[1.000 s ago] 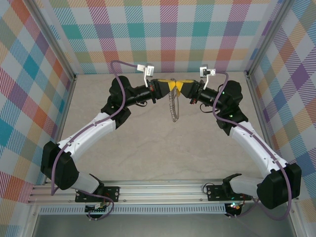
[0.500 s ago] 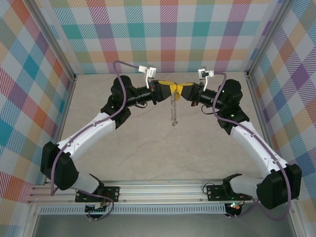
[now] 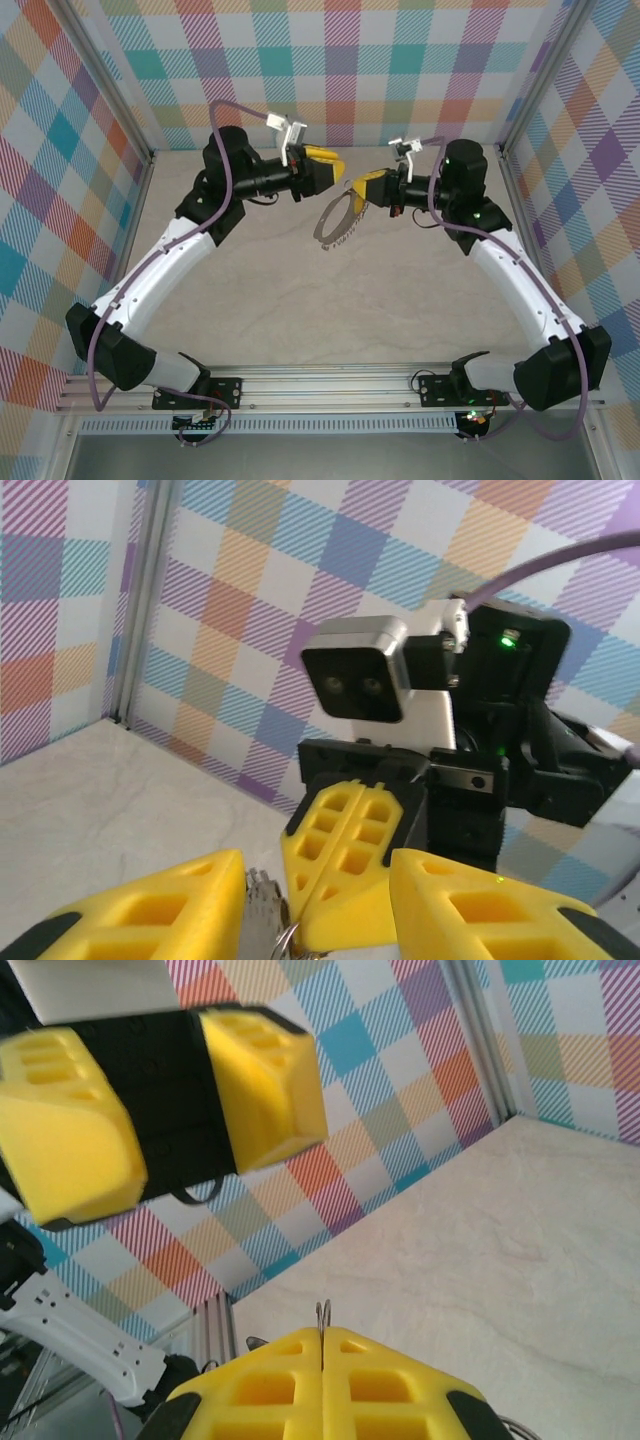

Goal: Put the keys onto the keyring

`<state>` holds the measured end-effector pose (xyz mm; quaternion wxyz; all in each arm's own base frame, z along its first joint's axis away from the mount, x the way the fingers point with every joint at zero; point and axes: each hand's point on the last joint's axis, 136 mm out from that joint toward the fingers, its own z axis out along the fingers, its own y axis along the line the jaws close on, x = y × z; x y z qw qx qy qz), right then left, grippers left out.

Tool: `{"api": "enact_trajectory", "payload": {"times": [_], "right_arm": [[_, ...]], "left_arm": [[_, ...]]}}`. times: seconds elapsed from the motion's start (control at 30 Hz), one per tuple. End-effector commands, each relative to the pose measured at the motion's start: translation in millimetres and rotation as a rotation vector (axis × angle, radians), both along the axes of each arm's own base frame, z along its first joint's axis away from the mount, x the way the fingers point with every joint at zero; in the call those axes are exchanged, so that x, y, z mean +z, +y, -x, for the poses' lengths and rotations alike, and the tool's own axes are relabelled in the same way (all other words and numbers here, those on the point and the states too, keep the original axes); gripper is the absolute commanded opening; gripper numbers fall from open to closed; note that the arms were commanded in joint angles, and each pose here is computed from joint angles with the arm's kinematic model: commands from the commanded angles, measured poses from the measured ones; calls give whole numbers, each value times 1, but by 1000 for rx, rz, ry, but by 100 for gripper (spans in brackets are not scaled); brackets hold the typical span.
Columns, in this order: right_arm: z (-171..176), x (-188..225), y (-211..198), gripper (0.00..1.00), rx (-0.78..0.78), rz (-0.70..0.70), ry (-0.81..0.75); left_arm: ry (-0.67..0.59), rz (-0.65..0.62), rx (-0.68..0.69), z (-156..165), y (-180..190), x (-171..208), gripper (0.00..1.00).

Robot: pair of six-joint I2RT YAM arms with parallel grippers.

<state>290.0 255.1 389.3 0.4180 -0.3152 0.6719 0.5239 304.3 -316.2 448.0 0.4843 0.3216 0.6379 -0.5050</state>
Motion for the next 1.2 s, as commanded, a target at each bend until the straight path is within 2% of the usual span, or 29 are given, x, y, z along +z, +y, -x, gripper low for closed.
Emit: {"api": "enact_trajectory", "payload": {"times": [0.0,0.1,0.3,0.47,0.63,1.17], "right_arm": [[10,-3,1,0,103,42,-27],[6,-5,-2,0,129,42,-11],[-1,-5,-7,0,147,23,7],[1,-4,-6,0,172,11,17],[0,-3,-5,0,188,-3,29],[-5,-6,-3,0,188,-13,36]], "left_arm": [[0,-125,-104,9,-2,-21,37],[26,-187,-156,12,-4,-33,33],[61,-226,-190,3,-3,-45,33],[90,-219,-232,-2,-6,-50,31],[123,-208,-278,-3,-13,-54,23],[154,-198,-321,-1,-23,-61,21]]}}
